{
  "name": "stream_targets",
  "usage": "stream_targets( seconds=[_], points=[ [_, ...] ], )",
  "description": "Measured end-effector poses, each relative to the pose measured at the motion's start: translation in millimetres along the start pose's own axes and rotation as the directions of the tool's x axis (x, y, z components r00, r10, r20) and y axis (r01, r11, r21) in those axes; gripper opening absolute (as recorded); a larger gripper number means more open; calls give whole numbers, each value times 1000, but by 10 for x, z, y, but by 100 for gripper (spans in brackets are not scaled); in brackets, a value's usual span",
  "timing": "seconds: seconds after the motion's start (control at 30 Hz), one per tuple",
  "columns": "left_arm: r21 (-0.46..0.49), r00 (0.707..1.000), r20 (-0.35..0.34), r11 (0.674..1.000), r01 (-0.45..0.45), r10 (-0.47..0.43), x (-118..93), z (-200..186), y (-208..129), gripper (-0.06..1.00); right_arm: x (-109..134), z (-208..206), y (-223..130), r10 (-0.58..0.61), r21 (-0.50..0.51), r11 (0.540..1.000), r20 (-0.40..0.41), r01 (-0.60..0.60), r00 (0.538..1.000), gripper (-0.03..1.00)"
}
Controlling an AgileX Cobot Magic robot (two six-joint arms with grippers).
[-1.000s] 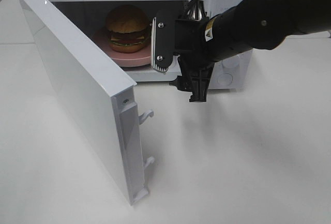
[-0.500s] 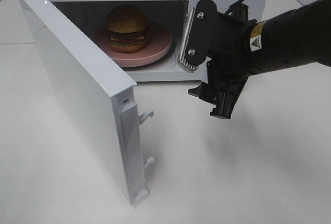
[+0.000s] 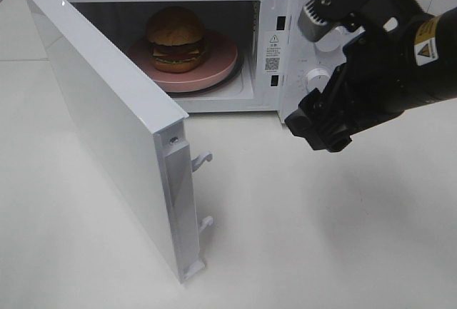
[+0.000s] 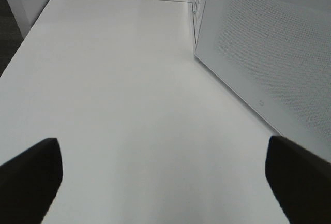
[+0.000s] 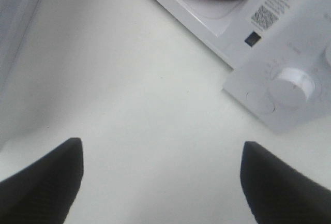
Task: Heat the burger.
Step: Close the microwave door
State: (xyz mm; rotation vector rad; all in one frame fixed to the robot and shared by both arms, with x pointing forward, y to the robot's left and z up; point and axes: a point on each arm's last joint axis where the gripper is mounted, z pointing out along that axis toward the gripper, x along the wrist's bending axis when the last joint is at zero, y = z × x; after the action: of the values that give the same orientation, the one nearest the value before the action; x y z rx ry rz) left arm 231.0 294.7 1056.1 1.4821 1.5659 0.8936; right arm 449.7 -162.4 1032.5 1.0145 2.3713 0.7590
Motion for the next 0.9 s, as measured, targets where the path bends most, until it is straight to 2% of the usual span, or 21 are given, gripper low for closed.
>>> stream_targets(
  seconds=[0.03,0.1,0.13,0.23,0.3,0.47,0.6,0.7,0.77,0.8,0.83,0.87,0.9],
  points=[
    [0,1000,0,1000,0,0,0,0,0,99,-7,-67,-34,90,28,996,6,-90,996,74],
    [0,1000,0,1000,0,0,0,0,0,99,-9,-92,-50,114,42,993,9,-115,993,74],
    [0,1000,0,1000,0,0,0,0,0,99,-13,-149,-94,150,80,985,18,-151,988,74],
    [0,1000,0,1000,0,0,0,0,0,99,-17,-205,-135,160,115,980,27,-162,987,74],
    [0,1000,0,1000,0,0,0,0,0,99,-21,-267,-211,162,187,968,40,-167,986,74],
    [0,1000,0,1000,0,0,0,0,0,99,-67,-307,-304,169,272,945,73,-183,983,74],
    [0,1000,0,1000,0,0,0,0,0,99,-281,-325,-420,232,329,904,160,-273,960,74],
    [0,1000,0,1000,0,0,0,0,0,99,-356,-339,-471,259,353,882,190,-312,947,74],
    [0,1000,0,1000,0,0,0,0,0,99,-469,-371,-565,303,395,837,242,-379,922,74],
    [0,1000,0,1000,0,0,0,0,0,99,-469,-371,-565,303,395,837,242,-379,922,74],
    [0,1000,0,1000,0,0,0,0,0,99,-493,-381,-589,314,406,824,253,-396,915,74],
    [0,1000,0,1000,0,0,0,0,0,99,-536,-405,-644,338,434,791,277,-431,900,74],
    [0,1000,0,1000,0,0,0,0,0,99,-536,-405,-644,338,434,791,277,-431,900,74]
  ],
)
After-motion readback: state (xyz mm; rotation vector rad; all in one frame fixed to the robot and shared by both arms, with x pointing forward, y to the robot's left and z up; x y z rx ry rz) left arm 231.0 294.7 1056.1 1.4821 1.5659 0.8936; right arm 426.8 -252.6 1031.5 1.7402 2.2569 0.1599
